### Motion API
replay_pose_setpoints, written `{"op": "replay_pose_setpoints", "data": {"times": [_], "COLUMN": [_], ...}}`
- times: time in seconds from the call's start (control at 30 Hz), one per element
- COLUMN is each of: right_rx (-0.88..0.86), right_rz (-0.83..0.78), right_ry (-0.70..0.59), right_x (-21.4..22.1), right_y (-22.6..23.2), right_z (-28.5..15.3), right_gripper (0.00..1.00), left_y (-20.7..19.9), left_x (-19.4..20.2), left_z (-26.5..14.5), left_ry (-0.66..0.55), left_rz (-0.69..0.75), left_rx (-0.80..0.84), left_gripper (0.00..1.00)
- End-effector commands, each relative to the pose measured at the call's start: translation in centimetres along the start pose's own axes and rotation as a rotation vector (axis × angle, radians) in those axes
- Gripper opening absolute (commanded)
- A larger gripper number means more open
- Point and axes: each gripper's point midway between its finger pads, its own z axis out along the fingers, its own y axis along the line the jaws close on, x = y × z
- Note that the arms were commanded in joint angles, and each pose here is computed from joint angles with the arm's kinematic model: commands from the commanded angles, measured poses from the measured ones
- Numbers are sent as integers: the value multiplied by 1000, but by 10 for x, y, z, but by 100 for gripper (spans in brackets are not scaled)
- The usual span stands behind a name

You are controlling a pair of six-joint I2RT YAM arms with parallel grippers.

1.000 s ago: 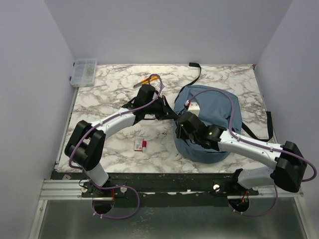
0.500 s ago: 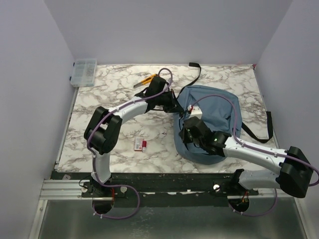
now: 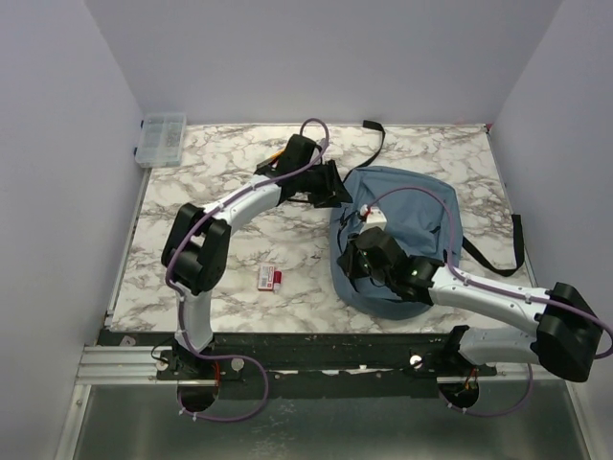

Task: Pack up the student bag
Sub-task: Zip the student bag at the center of the board.

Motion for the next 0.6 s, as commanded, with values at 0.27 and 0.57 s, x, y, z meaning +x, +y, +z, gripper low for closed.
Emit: {"op": "replay_pose_setpoints", "data": {"times": [0.27, 0.57], "right_rx": [94, 307], "right_rz": [19, 326], "right_ry": [0, -123], "right_x": [-41, -86], "right_y": [10, -130], "right_z": [-22, -48], "right_gripper": [84, 88], "left_y": [-15, -17], "left_x": [29, 118], "left_z": [-82, -55], "left_ry": [-93, 68], "left_rz": [57, 139], "left_rx": [19, 59], "left_gripper": [63, 72]}}
